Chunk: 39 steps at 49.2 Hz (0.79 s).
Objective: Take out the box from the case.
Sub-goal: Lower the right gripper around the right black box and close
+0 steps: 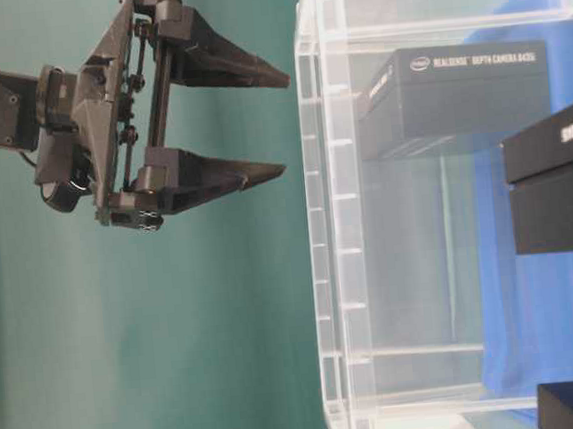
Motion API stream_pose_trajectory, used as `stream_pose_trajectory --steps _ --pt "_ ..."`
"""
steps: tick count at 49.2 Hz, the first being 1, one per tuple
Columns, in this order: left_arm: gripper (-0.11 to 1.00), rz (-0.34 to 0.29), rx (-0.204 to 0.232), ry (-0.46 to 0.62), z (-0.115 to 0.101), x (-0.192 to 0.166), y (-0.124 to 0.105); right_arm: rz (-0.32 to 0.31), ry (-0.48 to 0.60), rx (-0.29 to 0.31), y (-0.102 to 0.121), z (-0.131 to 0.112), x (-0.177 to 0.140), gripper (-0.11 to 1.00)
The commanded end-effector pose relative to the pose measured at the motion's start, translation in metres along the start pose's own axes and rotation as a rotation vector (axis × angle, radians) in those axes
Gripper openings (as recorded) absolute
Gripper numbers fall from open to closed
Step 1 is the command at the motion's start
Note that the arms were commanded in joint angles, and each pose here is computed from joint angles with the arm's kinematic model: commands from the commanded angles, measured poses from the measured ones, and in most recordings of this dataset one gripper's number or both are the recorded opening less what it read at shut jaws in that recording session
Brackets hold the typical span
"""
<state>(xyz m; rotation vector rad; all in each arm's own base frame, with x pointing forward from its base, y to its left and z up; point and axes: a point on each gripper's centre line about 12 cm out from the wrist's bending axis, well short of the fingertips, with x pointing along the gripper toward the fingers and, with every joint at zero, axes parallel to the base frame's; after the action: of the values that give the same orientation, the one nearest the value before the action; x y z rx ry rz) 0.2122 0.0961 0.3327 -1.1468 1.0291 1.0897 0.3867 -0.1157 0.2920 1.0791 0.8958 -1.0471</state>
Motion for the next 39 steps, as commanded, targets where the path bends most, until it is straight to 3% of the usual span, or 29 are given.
stream_pose_trajectory --steps 1,39 --pt "0.99 -0.021 0.002 -0.012 0.001 -0.006 -0.002 0.032 -0.015 0.004 0.003 0.003 -0.012 0.94" --pt "0.99 -0.031 0.004 -0.017 0.001 -0.006 -0.004 -0.025 0.005 0.016 -0.001 -0.001 0.014 0.94"
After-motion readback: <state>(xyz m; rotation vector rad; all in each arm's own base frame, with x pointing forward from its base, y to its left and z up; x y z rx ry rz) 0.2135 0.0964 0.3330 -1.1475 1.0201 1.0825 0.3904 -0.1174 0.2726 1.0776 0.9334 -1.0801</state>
